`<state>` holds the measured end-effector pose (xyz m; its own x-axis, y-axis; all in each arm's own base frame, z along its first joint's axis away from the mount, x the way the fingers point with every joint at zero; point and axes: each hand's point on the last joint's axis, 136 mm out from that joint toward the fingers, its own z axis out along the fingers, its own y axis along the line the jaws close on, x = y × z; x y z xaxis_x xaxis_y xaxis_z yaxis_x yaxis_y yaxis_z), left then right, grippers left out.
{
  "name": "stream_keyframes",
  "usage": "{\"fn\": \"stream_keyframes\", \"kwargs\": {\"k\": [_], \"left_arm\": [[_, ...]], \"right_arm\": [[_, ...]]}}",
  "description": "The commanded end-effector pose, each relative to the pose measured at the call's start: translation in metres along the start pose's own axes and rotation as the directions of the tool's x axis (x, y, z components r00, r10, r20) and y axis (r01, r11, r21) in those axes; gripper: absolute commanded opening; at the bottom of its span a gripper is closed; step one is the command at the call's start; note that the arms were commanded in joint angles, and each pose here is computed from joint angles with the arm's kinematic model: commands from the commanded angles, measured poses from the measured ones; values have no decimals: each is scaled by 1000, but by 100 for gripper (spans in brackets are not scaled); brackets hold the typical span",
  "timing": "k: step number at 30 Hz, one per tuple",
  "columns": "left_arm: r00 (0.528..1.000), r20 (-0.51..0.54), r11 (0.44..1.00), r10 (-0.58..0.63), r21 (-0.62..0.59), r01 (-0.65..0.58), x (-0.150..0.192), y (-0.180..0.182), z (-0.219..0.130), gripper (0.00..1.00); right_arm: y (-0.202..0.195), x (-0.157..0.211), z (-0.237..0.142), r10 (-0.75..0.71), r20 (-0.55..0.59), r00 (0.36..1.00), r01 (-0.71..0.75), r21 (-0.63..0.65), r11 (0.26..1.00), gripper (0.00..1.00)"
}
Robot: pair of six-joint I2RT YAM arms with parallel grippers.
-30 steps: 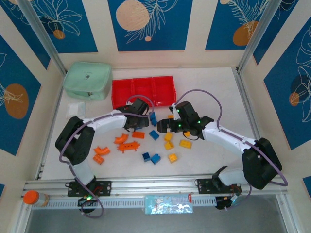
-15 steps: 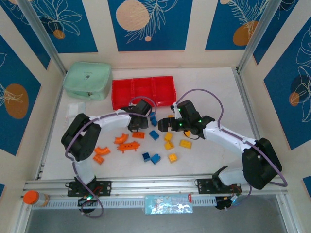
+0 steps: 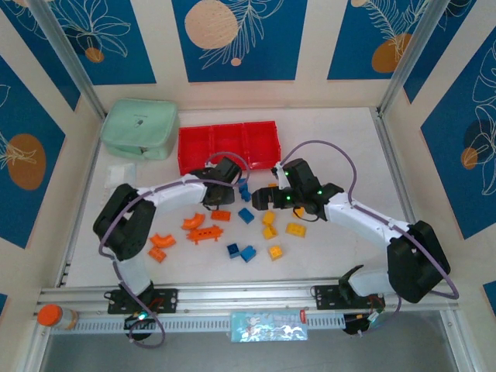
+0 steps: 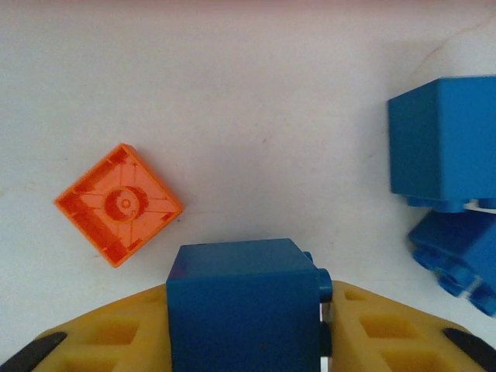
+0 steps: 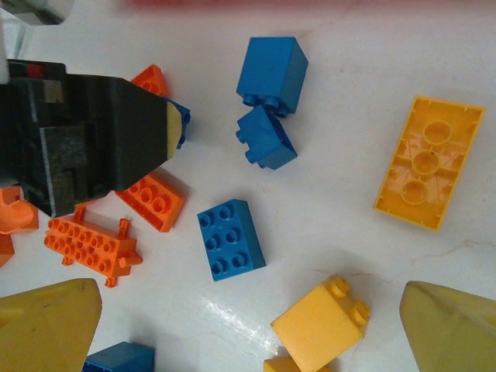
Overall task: Sort the legos into containers by color
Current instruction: Pick up the lego from the center of the table, then place the lego in the container.
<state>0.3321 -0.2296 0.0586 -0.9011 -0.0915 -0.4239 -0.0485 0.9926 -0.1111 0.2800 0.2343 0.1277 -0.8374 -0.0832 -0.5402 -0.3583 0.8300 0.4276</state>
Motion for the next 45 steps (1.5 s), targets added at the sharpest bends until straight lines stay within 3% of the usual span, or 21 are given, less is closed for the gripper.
{"fn": "stream_keyframes", "kwargs": {"k": [1, 6, 10, 24, 29, 33, 39, 45], "left_arm": [[995, 93, 999, 38, 20, -40, -26, -3, -38, 35], [977, 197, 996, 81, -39, -74, -68, 9, -71, 35], [971, 229, 996, 70, -73, -55, -99, 26, -76, 35], [966, 258, 989, -26, -136, 63, -181, 81, -8, 34], [972, 235, 987, -19, -151, 56, -191, 84, 17, 36], [979, 201, 981, -13, -185, 50, -188, 88, 27, 48], [981, 195, 985, 3, -172, 31, -194, 84, 16, 64], [981, 194, 990, -19, -136, 46, -190, 82, -7, 67]], "right_arm": [[17, -20, -18, -37, 45, 998, 39, -45, 998, 99], [26, -35, -26, -31, 68, 997, 35, -58, 998, 99], [25, -47, -26, -22, 86, 996, 25, -34, 999, 99], [31, -72, -2, -12, 86, 996, 16, -44, 999, 99], [35, -77, 1, -11, 77, 997, 15, -52, 999, 99], [37, -78, -2, -14, 92, 996, 19, -62, 998, 99], [38, -78, -11, -15, 110, 994, 23, -68, 997, 99], [36, -76, -23, -16, 106, 994, 23, -58, 998, 99]]}}
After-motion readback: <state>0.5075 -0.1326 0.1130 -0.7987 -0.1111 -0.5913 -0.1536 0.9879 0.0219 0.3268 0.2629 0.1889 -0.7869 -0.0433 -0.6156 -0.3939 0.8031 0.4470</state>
